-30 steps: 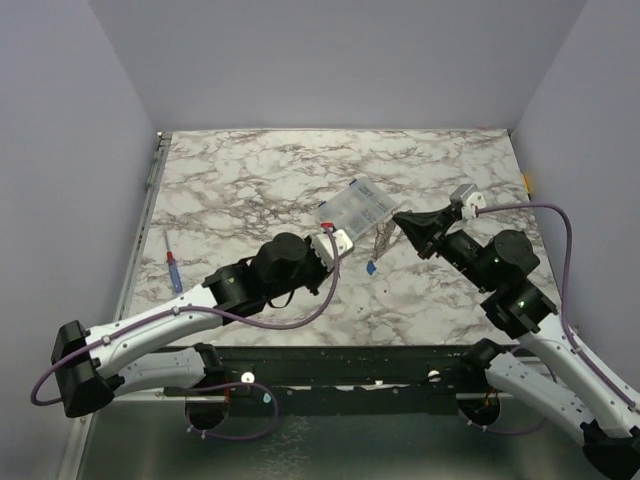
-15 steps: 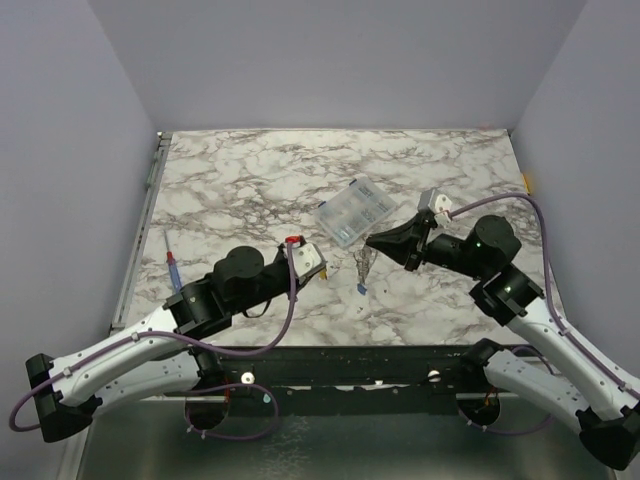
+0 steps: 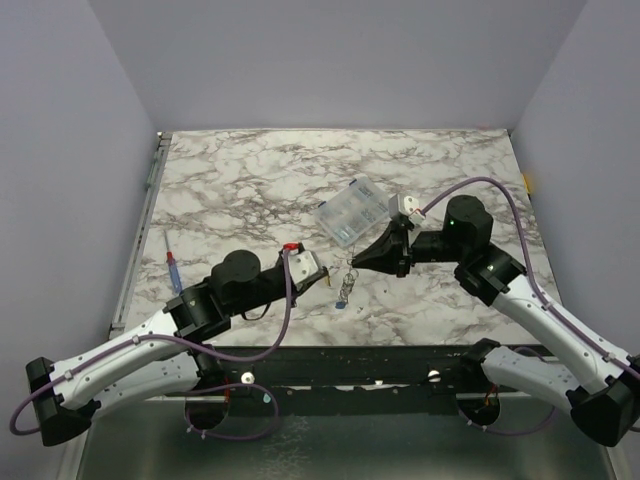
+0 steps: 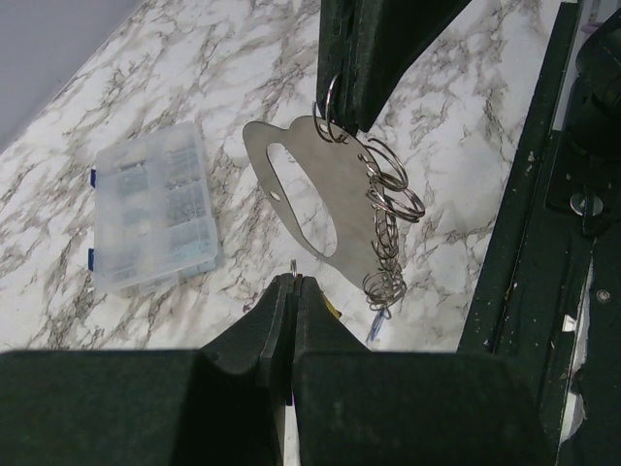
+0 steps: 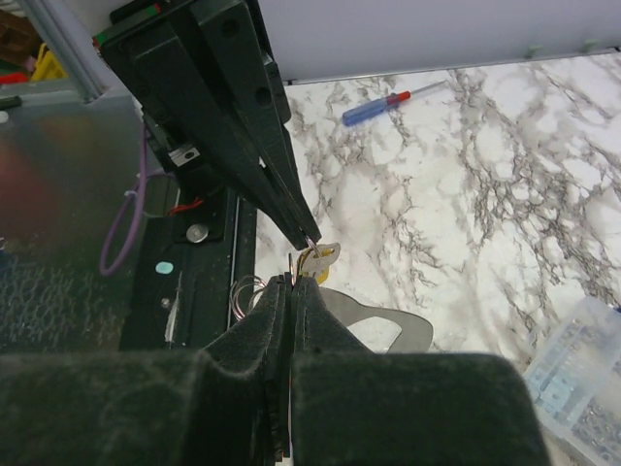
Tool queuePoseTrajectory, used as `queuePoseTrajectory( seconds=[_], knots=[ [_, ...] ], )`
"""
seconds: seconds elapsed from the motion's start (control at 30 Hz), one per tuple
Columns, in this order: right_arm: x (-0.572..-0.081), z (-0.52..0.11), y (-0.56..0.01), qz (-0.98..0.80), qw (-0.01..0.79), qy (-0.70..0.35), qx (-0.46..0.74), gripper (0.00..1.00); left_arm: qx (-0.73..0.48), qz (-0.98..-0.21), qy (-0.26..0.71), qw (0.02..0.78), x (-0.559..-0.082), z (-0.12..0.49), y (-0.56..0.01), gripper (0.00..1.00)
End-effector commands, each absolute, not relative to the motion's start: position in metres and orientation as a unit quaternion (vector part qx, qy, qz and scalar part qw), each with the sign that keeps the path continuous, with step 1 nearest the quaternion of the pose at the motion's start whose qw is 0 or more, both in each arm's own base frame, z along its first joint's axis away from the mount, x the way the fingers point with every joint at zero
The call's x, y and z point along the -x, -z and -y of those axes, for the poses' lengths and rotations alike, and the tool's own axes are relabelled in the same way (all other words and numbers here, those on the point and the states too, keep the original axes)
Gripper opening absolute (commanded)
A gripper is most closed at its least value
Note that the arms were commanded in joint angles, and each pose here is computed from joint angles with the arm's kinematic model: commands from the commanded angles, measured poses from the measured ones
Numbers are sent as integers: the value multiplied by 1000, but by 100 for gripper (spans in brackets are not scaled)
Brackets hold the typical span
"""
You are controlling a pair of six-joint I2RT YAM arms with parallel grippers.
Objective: Put the keys on the keyring
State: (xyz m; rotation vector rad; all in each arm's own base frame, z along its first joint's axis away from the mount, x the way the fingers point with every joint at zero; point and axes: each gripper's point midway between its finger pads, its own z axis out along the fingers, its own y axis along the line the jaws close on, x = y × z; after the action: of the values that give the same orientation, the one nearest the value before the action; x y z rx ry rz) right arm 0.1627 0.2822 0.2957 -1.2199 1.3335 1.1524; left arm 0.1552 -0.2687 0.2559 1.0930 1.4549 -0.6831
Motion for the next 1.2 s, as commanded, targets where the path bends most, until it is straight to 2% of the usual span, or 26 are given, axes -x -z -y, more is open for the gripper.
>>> queuePoseTrajectory(
  seconds=[0.0,0.37,0.8,1.17],
  knots=[
    [-148,-287,-304,-513,453,-500,530,1,-458,-598,310,580,-152,271,-259,0],
    [-131,-286,-276,-435,465,-505,582,1,-472,-534,283,642,-156,262,-257,0],
    [-121,-285,-258,-400,461,-503,611,1,-535,-462,348,616,-127,282,-260,0],
    [-121,-289,-250,-415,448,-516,601,1,-548,-467,381,580,-122,297,-254,0]
  ],
)
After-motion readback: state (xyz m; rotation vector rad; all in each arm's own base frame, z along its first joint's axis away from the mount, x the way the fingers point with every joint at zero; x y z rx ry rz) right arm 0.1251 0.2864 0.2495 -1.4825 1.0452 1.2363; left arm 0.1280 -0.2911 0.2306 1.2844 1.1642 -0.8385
